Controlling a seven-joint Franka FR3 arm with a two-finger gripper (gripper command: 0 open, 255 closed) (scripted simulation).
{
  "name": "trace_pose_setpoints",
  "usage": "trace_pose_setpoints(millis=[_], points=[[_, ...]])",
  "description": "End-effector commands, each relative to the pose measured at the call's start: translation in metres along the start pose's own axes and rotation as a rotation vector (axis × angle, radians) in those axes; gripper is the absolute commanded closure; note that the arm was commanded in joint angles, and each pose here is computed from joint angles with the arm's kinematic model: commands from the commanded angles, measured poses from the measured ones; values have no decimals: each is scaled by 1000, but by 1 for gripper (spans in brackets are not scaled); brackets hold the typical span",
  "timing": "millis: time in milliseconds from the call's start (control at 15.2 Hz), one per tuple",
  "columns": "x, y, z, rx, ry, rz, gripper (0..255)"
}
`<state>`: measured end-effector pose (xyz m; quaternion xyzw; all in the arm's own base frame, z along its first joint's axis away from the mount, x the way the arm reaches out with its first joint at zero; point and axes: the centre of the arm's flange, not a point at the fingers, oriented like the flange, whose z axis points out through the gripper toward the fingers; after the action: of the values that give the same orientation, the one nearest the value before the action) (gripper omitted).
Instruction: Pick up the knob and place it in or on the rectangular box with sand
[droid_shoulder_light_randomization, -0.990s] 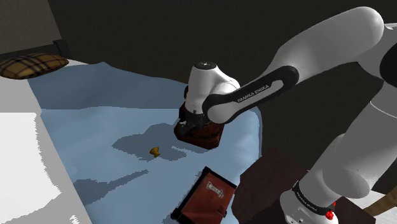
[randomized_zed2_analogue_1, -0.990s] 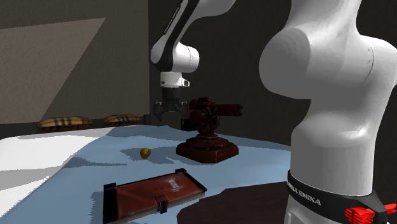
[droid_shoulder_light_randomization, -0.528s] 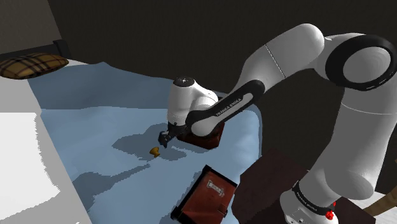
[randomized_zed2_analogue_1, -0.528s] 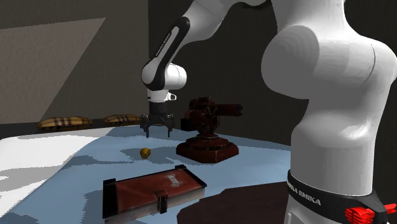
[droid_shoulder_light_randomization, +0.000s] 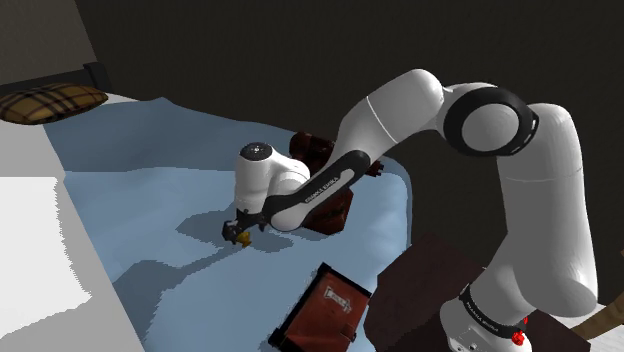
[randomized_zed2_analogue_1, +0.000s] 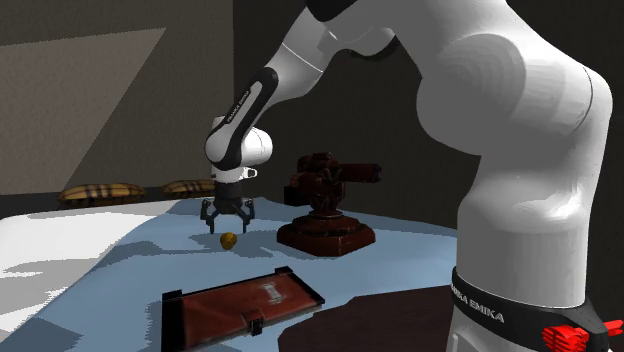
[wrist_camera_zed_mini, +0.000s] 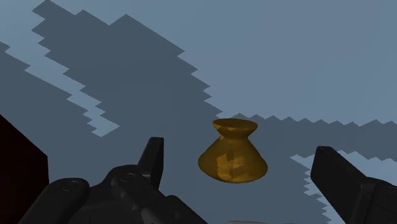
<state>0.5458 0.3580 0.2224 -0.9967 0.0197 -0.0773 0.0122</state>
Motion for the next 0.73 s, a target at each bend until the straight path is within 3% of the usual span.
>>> trace_pose_setpoints(millis=[0,396,660], points=[[0,-3,12,0,2,0,0],[0,-3,42,0,2,0,0],[0,-3,42,0,2,0,0]])
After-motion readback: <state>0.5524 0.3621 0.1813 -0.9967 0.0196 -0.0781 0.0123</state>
